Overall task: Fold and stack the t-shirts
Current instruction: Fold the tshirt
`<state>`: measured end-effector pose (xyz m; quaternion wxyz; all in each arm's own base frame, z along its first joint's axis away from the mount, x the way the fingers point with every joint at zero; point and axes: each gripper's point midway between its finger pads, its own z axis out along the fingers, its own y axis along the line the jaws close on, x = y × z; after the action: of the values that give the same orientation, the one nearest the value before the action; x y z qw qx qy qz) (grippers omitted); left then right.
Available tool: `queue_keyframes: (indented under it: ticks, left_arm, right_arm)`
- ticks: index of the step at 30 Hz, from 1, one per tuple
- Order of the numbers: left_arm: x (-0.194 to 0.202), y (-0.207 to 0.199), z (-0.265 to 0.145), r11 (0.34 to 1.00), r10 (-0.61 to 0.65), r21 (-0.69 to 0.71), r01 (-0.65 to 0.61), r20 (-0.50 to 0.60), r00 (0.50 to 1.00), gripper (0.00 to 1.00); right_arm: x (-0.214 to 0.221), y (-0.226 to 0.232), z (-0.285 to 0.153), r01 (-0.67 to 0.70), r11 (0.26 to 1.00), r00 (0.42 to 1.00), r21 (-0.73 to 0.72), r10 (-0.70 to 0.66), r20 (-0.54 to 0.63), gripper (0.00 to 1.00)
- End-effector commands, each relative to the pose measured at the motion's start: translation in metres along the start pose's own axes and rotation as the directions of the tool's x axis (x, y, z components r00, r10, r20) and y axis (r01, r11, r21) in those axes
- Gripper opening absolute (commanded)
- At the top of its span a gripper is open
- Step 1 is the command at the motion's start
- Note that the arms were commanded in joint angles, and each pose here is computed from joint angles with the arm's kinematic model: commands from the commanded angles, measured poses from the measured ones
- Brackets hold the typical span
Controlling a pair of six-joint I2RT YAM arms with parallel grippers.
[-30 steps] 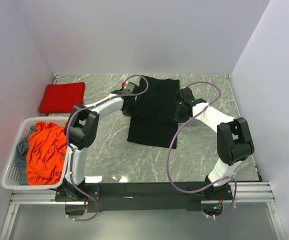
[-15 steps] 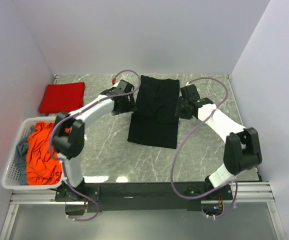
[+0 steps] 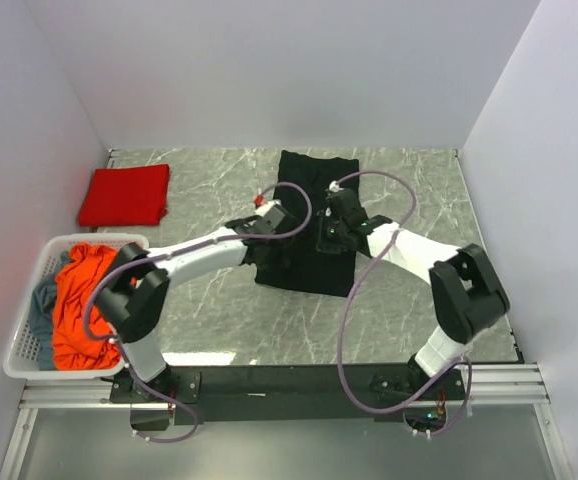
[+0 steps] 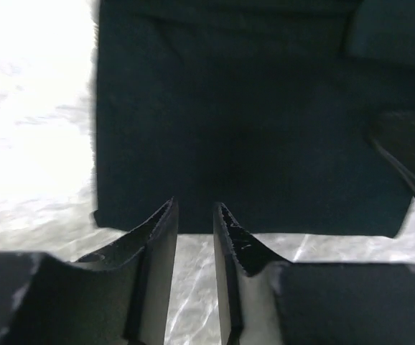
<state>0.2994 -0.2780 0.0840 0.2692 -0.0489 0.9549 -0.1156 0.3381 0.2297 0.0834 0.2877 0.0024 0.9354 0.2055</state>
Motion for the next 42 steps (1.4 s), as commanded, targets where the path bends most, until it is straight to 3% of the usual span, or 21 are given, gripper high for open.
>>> queue_keyframes:
  ticks: [1, 17, 22, 27, 34, 39, 42]
  left_arm:
    - [0.006, -0.013, 0.013, 1.0, -0.016, 0.013, 0.015, 0.015, 1.0, 0.31]
    - [0.089, 0.04, 0.051, 0.993, -0.005, -0.115, -0.016, -0.178, 0.984, 0.27]
    - [0.101, 0.05, 0.048, 0.992, -0.002, -0.124, -0.024, -0.206, 0.979, 0.24]
    - [0.111, 0.054, 0.04, 0.993, 0.004, -0.117, -0.032, -0.235, 0.972, 0.23]
    - [0.123, 0.051, 0.021, 0.995, 0.005, -0.092, -0.03, -0.257, 0.966, 0.24]
    - [0.122, 0.049, 0.014, 0.996, -0.008, -0.085, -0.013, -0.246, 0.969, 0.25]
    - [0.117, 0.049, 0.011, 0.996, -0.016, -0.093, -0.005, -0.227, 0.974, 0.26]
  right_arm:
    - [-0.01, 0.021, 0.016, 0.005, 0.998, 0.999, -0.07, -0.002, 0.045, 0.13]
    - [-0.007, -0.004, 0.079, 0.067, 0.997, 0.998, 0.046, -0.067, -0.004, 0.11]
    - [-0.023, -0.014, 0.085, 0.078, 0.993, 0.996, 0.089, -0.081, 0.024, 0.11]
    - [-0.059, -0.045, 0.094, 0.123, 0.968, 0.988, 0.219, -0.141, 0.064, 0.12]
    - [-0.16, -0.037, 0.065, 0.14, 0.946, 0.947, 0.294, -0.215, 0.24, 0.16]
    - [-0.174, -0.021, 0.035, 0.131, 0.969, 0.943, 0.208, -0.186, 0.275, 0.18]
    - [-0.136, -0.015, 0.023, 0.132, 0.986, 0.961, 0.105, -0.153, 0.23, 0.22]
